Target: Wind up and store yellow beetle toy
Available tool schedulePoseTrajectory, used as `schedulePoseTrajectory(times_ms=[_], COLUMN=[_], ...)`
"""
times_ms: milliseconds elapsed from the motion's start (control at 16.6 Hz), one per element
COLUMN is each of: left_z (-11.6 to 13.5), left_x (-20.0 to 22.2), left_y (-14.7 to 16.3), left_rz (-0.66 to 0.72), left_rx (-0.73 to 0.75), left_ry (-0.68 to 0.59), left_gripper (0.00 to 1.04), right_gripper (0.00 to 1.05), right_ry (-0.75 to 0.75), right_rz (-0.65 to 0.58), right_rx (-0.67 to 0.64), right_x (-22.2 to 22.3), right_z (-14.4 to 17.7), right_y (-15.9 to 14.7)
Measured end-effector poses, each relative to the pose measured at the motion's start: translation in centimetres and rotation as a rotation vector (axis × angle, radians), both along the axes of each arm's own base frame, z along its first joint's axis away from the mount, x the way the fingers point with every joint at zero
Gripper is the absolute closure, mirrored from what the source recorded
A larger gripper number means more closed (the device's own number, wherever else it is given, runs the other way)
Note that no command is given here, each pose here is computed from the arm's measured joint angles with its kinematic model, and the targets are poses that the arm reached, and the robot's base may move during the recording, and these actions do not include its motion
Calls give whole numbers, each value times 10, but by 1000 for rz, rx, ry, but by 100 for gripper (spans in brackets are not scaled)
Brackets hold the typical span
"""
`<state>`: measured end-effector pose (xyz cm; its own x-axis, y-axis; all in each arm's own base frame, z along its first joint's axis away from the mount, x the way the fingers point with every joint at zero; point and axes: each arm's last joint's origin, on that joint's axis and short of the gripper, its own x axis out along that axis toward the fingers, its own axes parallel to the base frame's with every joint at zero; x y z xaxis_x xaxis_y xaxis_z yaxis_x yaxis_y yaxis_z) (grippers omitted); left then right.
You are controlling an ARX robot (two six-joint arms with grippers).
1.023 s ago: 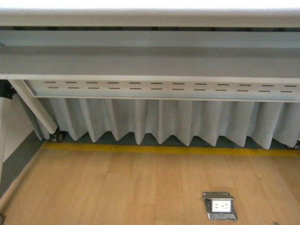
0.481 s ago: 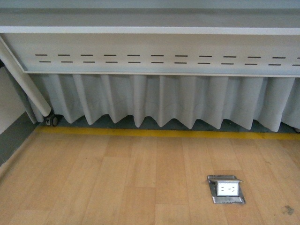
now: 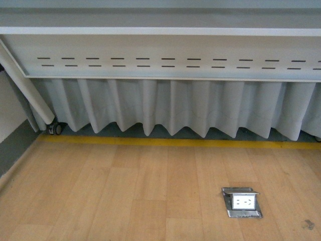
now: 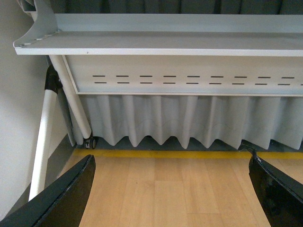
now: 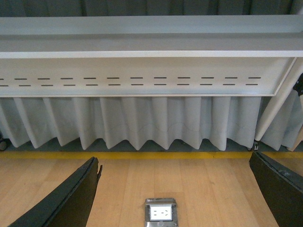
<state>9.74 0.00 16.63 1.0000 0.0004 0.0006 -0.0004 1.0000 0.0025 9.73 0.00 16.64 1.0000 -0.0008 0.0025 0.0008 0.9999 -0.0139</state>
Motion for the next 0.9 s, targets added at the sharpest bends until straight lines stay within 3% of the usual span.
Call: schedulePoseTrajectory(times_ms=[902], left_z=[0], left_x=[0], left_y=[0], left_rz=[0], left_rx=[0], left_ry=[0], left_gripper=[7], right_gripper=[7], right_ry=[0], right_rz=[0], right_rx=[0], right_x=[0], right_z=[0], right_y=[0])
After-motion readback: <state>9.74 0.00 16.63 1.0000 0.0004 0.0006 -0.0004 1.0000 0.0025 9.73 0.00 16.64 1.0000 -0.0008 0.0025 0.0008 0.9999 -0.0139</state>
